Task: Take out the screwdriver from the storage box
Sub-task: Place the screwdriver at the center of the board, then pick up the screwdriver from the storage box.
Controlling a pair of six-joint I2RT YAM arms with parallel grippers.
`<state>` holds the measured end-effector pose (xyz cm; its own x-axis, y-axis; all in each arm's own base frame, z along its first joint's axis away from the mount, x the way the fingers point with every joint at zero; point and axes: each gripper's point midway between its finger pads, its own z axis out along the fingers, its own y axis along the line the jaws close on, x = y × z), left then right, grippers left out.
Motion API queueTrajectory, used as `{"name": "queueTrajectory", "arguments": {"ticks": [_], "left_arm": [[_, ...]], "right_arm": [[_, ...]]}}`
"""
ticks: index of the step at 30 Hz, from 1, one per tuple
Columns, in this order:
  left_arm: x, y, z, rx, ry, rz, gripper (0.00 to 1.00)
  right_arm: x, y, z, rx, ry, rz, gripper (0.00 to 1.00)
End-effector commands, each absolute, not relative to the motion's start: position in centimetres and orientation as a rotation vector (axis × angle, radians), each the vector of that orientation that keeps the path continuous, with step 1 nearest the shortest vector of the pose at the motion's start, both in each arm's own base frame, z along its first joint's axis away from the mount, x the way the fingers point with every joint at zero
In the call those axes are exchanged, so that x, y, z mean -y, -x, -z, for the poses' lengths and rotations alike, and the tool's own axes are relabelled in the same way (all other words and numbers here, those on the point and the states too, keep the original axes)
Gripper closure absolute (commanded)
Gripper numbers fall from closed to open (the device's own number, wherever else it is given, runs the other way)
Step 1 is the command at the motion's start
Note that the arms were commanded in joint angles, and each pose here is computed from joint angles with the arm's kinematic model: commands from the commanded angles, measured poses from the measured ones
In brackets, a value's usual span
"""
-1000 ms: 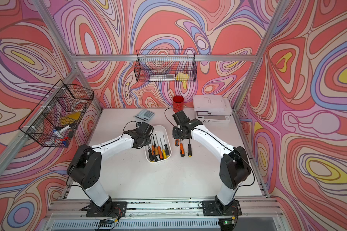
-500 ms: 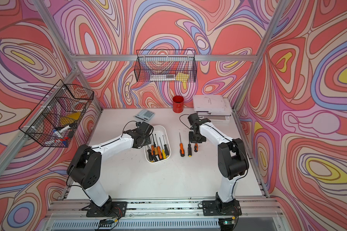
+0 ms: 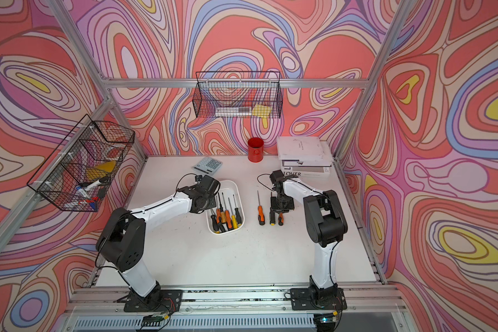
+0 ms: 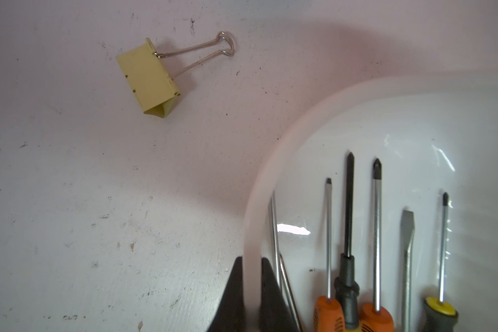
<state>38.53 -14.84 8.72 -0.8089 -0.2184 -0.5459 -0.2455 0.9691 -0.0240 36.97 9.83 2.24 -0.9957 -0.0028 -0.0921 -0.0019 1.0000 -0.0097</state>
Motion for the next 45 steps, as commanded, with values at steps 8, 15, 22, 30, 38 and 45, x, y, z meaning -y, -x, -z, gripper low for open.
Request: {"name": "queueTrajectory", "arguments": {"ticks": [8,15,22,30,38,45], "left_arm": [[14.0,-38.8,-9.9,-2.519,0.313,-0.121,1.0],[14.2,-38.8,-9.9,-2.522,0.32,-0.108,1.0],[14.2,-38.9,-10.1,-2.519,0.317,-0.105,1.0],[14.3,-38.9,-10.3,-2.515,0.313,-0.1,1.0],[14.6,-38.9,-10.5,-2.514,0.321,-0.07,1.0],[14.6,-38.9,-10.4,-2.515,0.325,-0.068,1.0]], "right_arm": [[-10.0,-37.0,-0.4,-3.077,-0.035,-0.027,0.72],[-9.8,-37.4,-2.2,-3.034,-0.054,-0.019,0.56],[-9.4,-38.5,-6.5,-2.926,-0.073,-0.005,0.49],[-15.3,-38.1,-18.2,-2.629,0.121,-0.256,0.39],[-23.9,-35.4,-22.1,-2.497,0.274,-0.656,0.36],[-29.3,-33.5,-19.5,-2.523,0.386,-0.83,0.36]]}}
